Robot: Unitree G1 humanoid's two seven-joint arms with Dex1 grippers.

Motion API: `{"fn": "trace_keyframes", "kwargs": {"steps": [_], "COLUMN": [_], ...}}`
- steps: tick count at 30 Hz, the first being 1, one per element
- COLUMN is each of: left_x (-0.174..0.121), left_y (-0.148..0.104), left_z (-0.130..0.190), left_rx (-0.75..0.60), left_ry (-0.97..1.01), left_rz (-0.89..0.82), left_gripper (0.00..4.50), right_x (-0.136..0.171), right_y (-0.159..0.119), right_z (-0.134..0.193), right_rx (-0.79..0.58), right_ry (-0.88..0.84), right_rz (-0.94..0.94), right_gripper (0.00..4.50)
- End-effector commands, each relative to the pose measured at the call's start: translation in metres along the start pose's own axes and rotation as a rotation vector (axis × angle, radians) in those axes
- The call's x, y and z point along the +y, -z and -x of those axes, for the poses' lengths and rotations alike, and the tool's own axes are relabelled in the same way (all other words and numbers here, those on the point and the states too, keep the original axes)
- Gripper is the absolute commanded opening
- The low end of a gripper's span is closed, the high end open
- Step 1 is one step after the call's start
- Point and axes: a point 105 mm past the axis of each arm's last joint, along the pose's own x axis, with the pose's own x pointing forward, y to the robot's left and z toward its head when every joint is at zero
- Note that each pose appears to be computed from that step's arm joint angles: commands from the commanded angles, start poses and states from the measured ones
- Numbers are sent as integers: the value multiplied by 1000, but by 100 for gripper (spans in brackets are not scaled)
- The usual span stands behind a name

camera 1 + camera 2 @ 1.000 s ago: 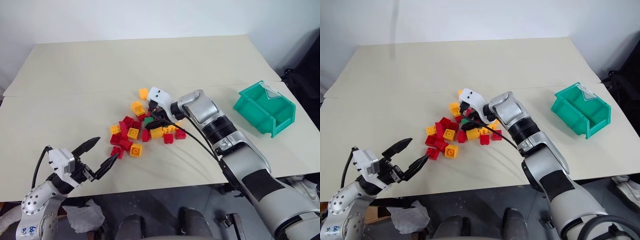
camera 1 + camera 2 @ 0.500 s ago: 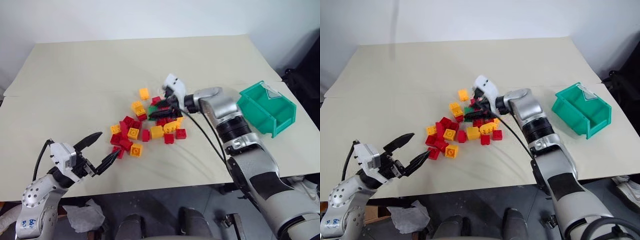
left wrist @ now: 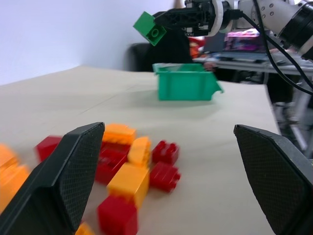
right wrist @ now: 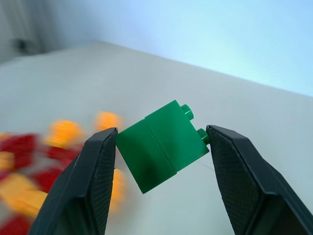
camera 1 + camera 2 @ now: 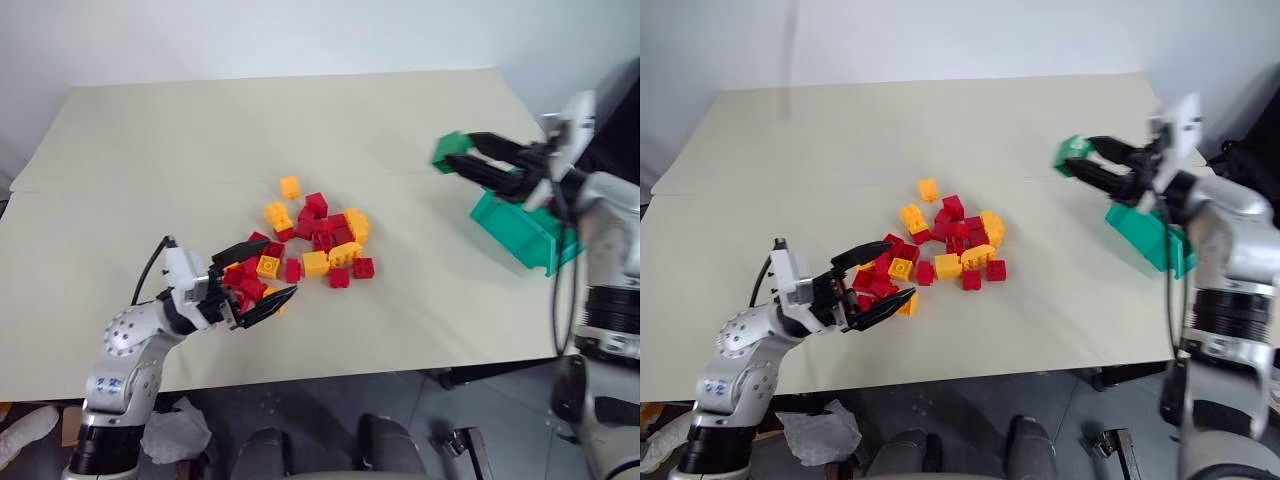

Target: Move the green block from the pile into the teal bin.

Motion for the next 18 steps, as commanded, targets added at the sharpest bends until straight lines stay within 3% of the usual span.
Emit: {"fn": "trace_keyframes", "kwargs": {"steps": [1,4,10,15,18], "left_x": [-7,-15,-14,-11,-9], "left_y": [-5,-6,-2,-2,-5], "left_z": [-15,-22,-20,-17,-14], "left_rx": [-33,-45,-25,-26,-32], "left_ry": [94,167,138,104,76], "left_rz": [5,61,24,11,7], "left_gripper": [450,450,450,450,450], "right_x": [-34,-65,-101,-112,-113], "right_y": [-2,15,46,60,60], "right_z": [36,59,74,69,64], "right_rx": [37,108,211,239,220], "right_ry": [175,350,571,604,593], "right_rz": [80,68,38,-21,-25], "right_gripper": [250,250,250,250,353]}}
